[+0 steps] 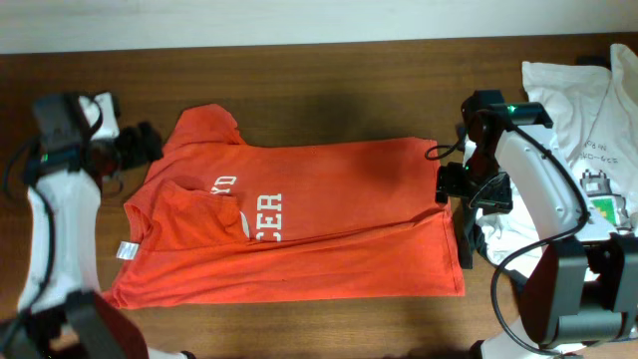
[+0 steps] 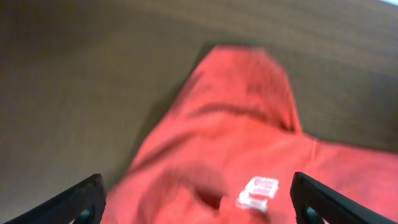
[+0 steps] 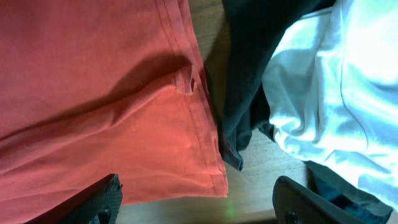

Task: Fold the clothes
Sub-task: 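Raise both grippers and move them to the shirt's top corners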

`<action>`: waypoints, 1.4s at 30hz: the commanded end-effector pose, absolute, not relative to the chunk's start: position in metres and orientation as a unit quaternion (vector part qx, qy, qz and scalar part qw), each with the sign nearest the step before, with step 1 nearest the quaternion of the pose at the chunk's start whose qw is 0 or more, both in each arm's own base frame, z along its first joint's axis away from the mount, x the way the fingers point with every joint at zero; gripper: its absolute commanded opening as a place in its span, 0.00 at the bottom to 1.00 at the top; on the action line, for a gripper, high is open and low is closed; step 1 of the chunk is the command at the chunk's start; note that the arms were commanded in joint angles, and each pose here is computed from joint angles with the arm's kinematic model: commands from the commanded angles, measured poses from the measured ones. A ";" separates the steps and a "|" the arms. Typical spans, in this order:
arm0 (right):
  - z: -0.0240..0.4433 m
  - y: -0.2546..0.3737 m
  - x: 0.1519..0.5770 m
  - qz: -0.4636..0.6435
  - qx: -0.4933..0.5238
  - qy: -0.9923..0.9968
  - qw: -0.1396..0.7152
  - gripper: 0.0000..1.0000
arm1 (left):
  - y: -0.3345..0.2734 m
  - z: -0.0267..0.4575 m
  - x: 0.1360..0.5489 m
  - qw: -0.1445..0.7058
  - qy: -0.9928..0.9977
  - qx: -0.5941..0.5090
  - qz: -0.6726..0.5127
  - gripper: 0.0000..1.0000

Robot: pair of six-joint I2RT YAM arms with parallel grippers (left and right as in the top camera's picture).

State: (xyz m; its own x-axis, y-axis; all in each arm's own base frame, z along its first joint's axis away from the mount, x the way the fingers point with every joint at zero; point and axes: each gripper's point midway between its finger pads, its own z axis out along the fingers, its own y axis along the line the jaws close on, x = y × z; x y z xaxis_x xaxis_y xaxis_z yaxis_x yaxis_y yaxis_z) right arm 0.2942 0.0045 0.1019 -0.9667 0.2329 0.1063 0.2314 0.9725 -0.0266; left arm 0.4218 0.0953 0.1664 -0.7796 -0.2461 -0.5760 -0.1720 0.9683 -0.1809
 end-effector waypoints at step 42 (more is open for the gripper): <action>-0.013 0.032 0.487 -0.093 -0.076 -0.974 -0.194 0.34 | 0.047 0.088 0.460 0.161 0.979 -0.034 -0.119 0.00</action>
State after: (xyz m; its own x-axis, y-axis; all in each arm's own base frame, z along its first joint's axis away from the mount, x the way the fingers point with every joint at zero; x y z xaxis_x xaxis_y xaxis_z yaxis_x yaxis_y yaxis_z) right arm 0.4968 0.0314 0.0078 -0.8902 0.1646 -0.4249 0.0842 0.9758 0.2017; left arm 0.4627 0.0423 0.0892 -0.9436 -0.0860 -0.3198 -0.0046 0.9690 -0.2470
